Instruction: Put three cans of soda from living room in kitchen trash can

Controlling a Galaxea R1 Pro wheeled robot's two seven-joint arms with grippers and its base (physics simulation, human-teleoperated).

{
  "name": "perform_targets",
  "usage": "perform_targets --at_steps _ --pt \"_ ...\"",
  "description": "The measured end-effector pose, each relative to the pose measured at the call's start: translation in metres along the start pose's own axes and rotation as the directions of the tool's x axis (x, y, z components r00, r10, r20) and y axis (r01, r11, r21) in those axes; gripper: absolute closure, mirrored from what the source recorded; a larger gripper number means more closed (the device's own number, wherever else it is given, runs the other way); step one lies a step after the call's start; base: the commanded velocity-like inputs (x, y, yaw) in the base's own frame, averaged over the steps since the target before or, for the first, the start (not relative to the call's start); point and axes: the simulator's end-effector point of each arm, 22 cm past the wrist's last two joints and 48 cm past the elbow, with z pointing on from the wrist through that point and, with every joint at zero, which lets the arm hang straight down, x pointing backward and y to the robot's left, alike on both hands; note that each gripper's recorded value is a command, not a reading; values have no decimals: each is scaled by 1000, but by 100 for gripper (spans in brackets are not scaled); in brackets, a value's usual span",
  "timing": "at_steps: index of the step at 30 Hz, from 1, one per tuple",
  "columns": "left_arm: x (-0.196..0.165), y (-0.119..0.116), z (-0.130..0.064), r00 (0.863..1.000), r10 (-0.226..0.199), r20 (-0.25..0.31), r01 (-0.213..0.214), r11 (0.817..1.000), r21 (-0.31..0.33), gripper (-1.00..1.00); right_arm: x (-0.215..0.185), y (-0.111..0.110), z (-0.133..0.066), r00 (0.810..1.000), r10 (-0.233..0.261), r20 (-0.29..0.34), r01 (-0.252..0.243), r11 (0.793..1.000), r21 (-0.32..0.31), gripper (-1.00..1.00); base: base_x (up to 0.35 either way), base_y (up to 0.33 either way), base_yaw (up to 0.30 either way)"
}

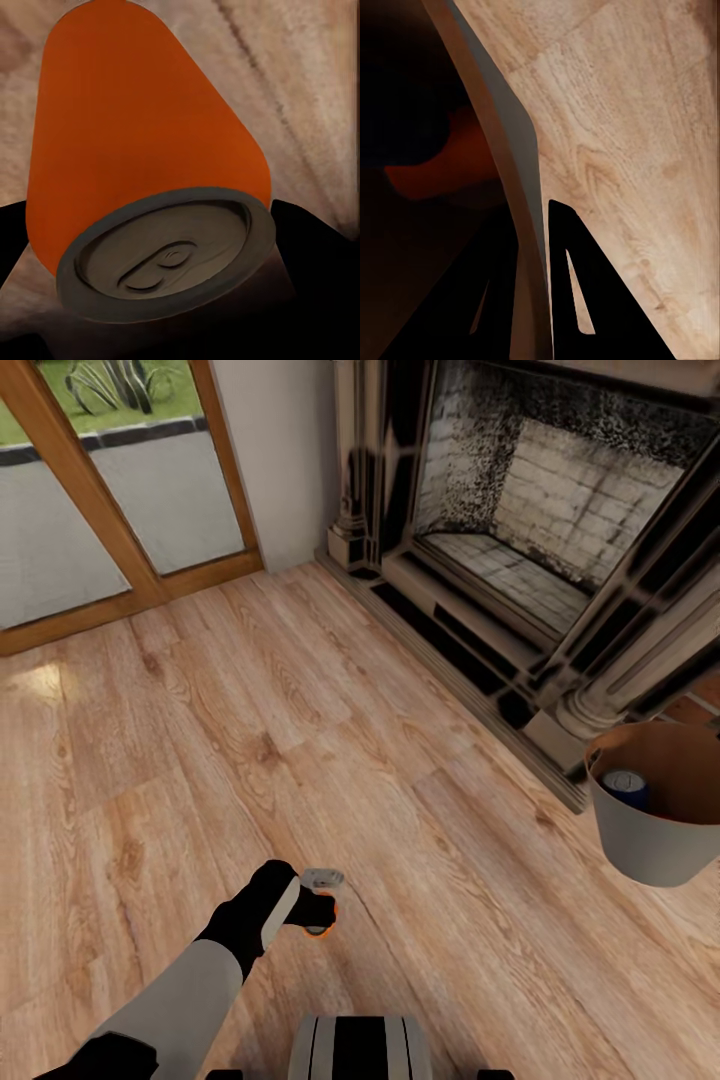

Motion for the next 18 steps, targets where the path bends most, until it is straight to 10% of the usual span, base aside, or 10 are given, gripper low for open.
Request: perform_targets --at_steps 12,18 --pt "12 -19 -30 997 -2 -72 7 997 72 100 -2 8 -22 1000 -5 -8 4 999 -45 100 0 0 0" --pt "-2 -34 -58 995 8 -98 5 991 131 100 -11 69 -13 997 -75 -26 71 986 -148 100 0 0 0"
